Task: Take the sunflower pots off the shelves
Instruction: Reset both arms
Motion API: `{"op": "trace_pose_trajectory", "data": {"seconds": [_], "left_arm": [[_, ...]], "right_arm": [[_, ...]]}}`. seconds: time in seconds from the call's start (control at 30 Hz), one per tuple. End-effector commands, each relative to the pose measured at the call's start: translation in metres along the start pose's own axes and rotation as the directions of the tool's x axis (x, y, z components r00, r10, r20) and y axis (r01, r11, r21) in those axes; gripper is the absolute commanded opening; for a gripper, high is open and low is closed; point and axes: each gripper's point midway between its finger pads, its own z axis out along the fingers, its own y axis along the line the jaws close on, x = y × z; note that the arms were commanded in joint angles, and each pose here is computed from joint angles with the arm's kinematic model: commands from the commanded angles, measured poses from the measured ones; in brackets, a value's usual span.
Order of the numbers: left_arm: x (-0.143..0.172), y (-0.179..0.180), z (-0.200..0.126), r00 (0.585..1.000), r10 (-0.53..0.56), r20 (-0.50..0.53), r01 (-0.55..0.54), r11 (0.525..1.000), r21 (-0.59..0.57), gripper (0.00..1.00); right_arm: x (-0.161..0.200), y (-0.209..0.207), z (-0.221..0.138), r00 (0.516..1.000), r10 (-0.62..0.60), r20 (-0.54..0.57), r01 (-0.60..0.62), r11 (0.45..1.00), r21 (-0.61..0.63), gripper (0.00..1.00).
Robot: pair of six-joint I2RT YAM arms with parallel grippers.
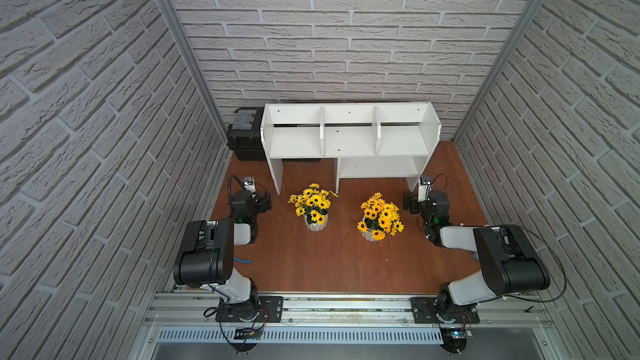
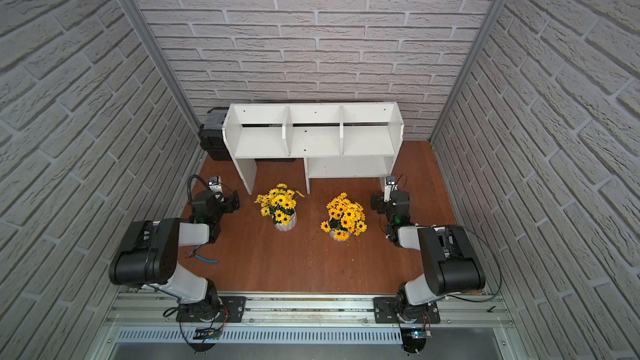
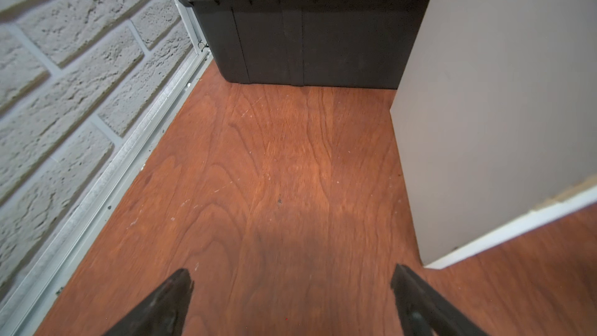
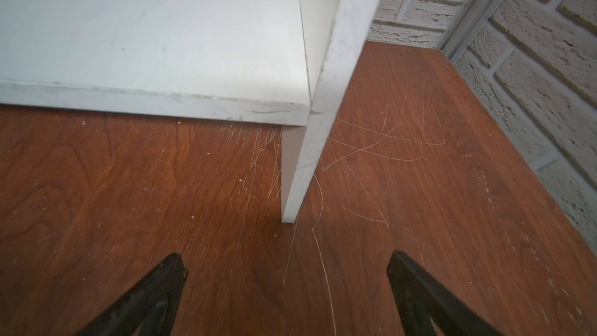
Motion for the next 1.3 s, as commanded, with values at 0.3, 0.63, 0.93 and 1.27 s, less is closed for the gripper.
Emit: {"op": "trace_pose_trajectory", "data": {"seconds": [0.3, 0.63, 0.93, 1.27], "left_arm": [[-0.0147, -0.0034, -0.0015, 0.998, -0.006, 0.070, 0.005, 1.000, 0.017, 0.98], [-0.0147, -0.0032, -0.0016, 0.998, -0.006, 0.069, 0.005, 1.000, 0.017, 0.98], [-0.0141, -0.0035, -0.0014, 0.998, -0.007, 0.067, 0.006, 1.000, 0.018, 0.98], [-0.0140, -0.0032, -0.0013, 0.998, -0.007, 0.066, 0.006, 1.000, 0.018, 0.98]], "right_arm": [[-0.0168, -0.0022, -0.0008, 0.998, 0.023, 0.063, -0.024, 1.000, 0.000, 0.99], [-0.0169, -0.0024, -0.0003, 0.998, 0.029, 0.061, -0.028, 1.000, -0.007, 0.99], [-0.0169, -0.0024, -0.0001, 0.998, 0.029, 0.061, -0.029, 1.000, -0.007, 0.99], [-0.0170, -0.0023, -0.0001, 0.998, 0.028, 0.061, -0.028, 1.000, -0.008, 0.99]]}}
